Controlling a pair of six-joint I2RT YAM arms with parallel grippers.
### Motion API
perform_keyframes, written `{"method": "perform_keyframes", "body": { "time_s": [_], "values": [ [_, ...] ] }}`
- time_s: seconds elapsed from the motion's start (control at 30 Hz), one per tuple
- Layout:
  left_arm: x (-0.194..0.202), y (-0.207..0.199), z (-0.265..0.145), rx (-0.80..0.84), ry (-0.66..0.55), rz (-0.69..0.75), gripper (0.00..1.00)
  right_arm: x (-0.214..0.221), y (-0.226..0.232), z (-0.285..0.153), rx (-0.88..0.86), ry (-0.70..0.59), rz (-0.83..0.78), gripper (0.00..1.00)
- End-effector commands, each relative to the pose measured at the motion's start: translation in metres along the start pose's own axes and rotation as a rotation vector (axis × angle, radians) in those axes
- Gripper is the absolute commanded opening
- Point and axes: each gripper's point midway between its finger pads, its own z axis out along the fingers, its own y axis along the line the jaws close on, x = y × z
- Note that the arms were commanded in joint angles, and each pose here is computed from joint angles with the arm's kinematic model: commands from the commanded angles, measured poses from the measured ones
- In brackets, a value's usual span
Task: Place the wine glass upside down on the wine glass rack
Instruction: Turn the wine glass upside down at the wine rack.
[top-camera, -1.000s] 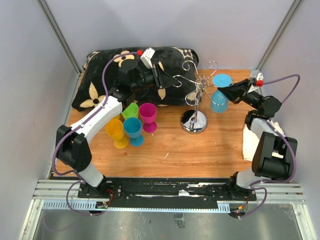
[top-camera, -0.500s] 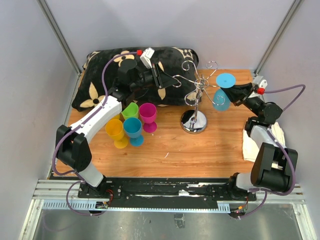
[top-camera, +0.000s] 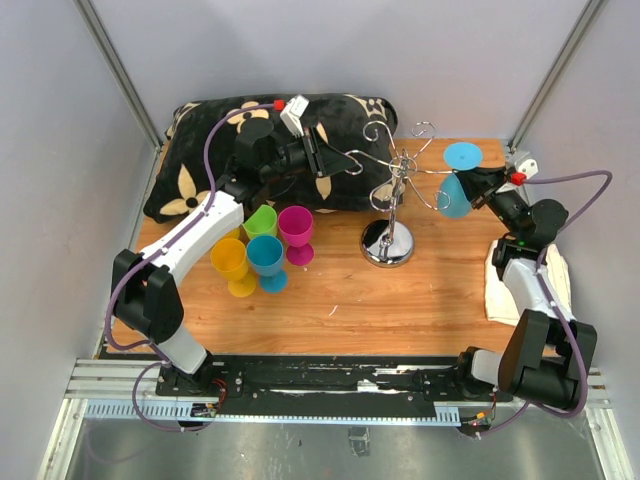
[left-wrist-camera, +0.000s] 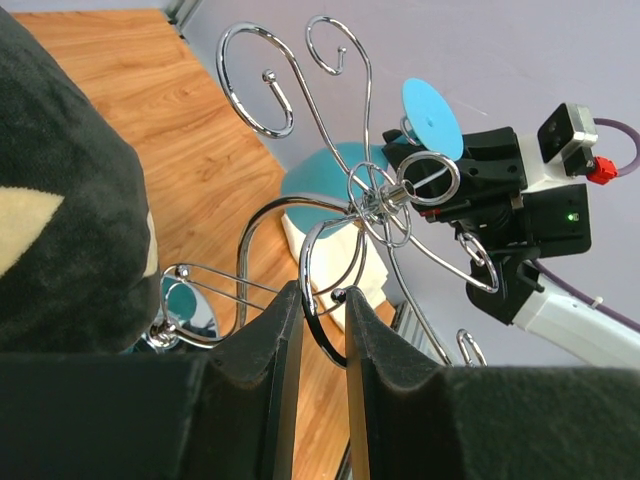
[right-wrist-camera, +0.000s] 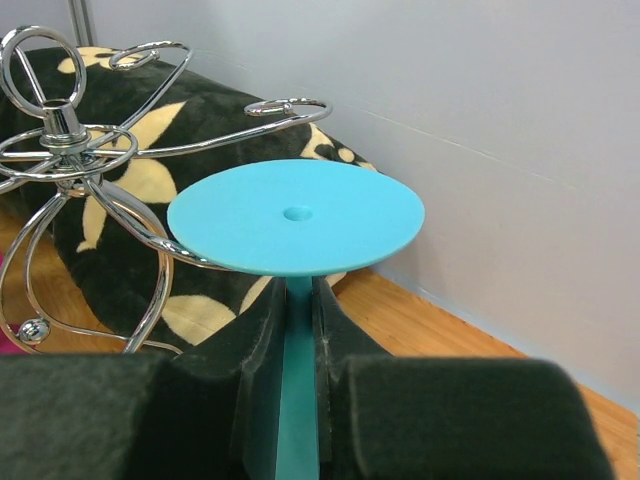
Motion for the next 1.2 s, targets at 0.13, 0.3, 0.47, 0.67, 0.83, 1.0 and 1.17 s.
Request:
{"method": "perform_keyframes", "body": {
  "time_s": [0.13,0.3,0.47,0.67,0.83,1.0,1.17],
  "values": [
    [0.002,0.012,0.002,-0.009,0.016,0.031,0.00,0.007,-0.024,0.002,0.058,0.050,0.027,0.01],
    [0.003,0.012,0.002,-0.008,0.018,0.030,0.01,0.008,-0.023,0.012,0.016,0.053,0.063,0.01],
    [0.004,0.012,0.002,-0.007,0.021,0.030,0.01,0.009,-0.009,0.024,-0.063,0.057,0.072,0.05],
    [0.004,0.013,0.002,-0.007,0.023,0.030,0.01,0.014,0.003,0.034,-0.123,0.064,0.086,0.05],
    [0.004,0.011,0.002,-0.004,0.023,0.032,0.00,0.010,0.006,0.035,-0.132,0.044,0.099,0.04],
    [0.004,0.012,0.002,-0.006,0.023,0.031,0.00,0.002,0.004,0.032,-0.084,0.015,0.094,0.01],
    [0.004,0.012,0.002,-0.008,0.022,0.033,0.01,-0.006,0.013,0.029,-0.114,0.000,0.075,0.01]
  ]
}}
